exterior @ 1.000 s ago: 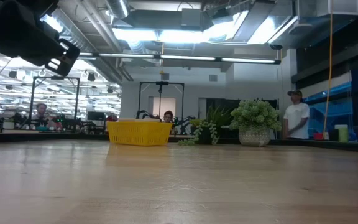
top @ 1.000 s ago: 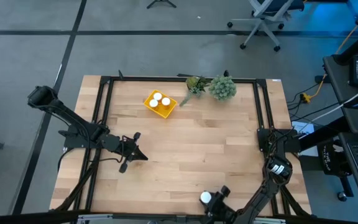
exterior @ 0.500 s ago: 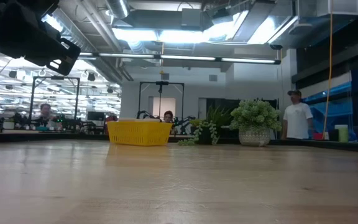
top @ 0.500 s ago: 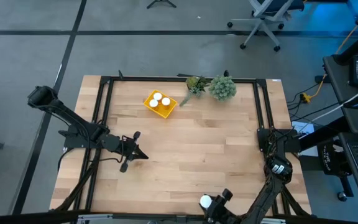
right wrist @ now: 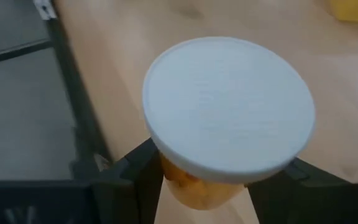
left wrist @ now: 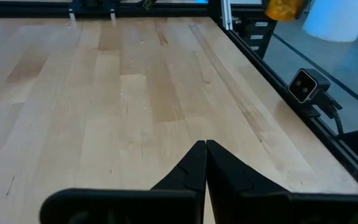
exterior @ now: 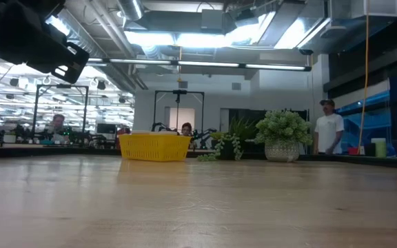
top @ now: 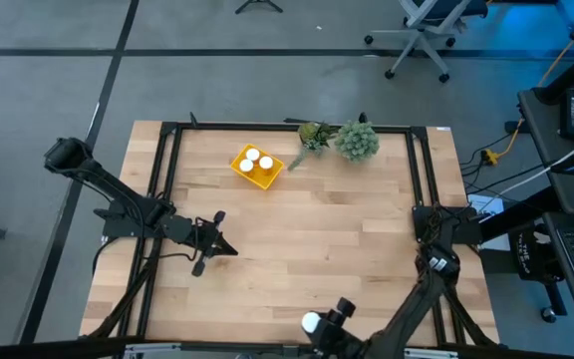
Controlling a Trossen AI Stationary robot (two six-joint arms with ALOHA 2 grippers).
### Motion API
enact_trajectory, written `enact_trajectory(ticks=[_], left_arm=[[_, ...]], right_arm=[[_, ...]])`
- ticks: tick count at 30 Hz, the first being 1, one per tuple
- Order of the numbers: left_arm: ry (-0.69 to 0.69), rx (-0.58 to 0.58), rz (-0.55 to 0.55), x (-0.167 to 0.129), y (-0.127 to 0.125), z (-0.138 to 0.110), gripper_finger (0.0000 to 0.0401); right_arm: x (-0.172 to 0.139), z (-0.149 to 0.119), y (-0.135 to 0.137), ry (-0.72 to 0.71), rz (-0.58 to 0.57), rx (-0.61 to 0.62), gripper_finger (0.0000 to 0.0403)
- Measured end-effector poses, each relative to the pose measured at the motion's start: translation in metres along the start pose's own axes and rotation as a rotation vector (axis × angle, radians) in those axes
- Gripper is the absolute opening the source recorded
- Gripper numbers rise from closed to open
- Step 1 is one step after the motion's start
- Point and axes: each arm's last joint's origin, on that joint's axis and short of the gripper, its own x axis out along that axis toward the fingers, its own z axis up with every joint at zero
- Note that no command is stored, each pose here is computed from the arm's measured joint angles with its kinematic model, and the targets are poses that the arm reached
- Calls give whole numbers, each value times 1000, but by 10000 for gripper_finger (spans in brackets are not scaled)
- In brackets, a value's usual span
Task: Pick and place pill bottles into a basket
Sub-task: Put the orange pill bottle into the yellow bin
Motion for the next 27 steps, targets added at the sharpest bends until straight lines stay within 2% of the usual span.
enact_trajectory(ticks=[5, 11, 18, 22, 27], left_arm=[[4, -2, -19, 0, -1, 0, 6], [29, -7, -143, 0, -4, -1, 6], [36, -7, -182, -1, -5, -1, 6], [28, -8, -183, -1, -5, 0, 6], [-45, 7, -197, -1, -7, 7, 6]], right_arm=[[12, 9, 13, -50, 94, 13, 190], [34, 10, 24, -93, 186, 23, 190], [73, 11, 19, -121, 182, -40, 190], [82, 21, 15, -127, 172, -74, 190], [90, 33, 10, -133, 168, -93, 190]])
